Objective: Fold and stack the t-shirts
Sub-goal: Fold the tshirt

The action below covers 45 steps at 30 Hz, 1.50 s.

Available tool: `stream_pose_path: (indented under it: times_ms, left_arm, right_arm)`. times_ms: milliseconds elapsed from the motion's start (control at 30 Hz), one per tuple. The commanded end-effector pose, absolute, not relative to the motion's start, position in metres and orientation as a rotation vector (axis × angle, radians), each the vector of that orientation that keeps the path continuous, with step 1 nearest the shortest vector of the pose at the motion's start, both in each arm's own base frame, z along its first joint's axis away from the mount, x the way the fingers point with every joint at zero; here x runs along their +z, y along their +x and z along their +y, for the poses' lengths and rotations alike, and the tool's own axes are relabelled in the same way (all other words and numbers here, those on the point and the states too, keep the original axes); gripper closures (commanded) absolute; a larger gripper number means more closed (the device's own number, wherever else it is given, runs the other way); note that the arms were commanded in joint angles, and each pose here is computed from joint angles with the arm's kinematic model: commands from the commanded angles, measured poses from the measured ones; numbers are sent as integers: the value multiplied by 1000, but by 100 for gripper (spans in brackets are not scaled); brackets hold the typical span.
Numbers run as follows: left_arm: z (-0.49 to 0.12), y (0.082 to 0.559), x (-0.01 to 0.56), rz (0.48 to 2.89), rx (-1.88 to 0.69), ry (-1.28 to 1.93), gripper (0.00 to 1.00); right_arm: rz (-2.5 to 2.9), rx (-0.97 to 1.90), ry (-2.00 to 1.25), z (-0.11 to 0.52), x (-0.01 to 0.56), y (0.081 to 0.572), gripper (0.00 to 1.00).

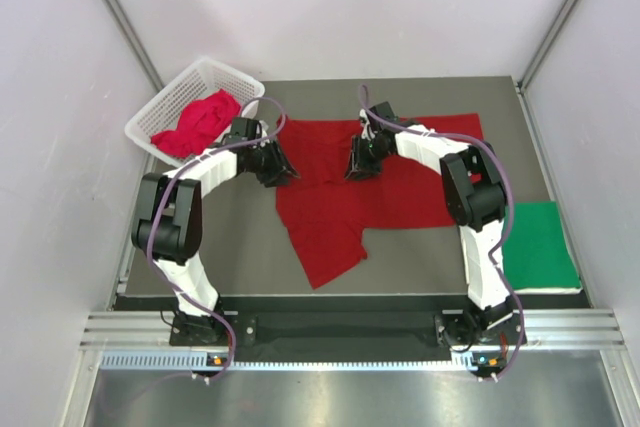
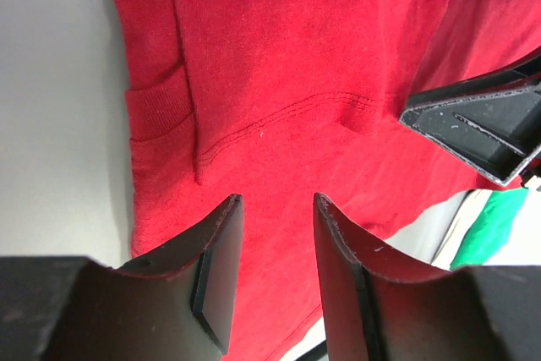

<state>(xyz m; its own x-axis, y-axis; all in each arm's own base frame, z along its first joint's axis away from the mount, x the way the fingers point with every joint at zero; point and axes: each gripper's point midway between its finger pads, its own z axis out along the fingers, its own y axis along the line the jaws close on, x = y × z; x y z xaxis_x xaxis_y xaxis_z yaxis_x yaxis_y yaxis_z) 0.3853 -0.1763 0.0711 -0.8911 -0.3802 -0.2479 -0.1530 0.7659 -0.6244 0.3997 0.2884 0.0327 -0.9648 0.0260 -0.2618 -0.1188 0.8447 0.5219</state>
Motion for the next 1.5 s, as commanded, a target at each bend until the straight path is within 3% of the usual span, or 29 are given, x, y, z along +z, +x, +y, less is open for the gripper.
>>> stream_pose_path:
  times_ms: [0,733,1167,1333,1400,1467]
  left_arm:
    - [-175,396,71,2572,-857,-406,56]
    - [-167,390,42,2636,-778,-441,52]
    - [-168,392,32,2653,-779,-444,56]
    - [-169,395,32,2654,-787,-442,69]
    - [-170,396,32,2654,-790,-439,83]
    - [-171,396,32,2659,-794,-435,89]
  right_arm:
    - [2718,853,-106,301,48,400,69]
    - [2729,860,-106,304,45,397,71]
    - [2740,858,-123,303,43,393,70]
    - [2752,863,-121,302,40,390,70]
    - [2753,868,-122,304,40,390,71]
    - [2752,869,-118,303,40,391,71]
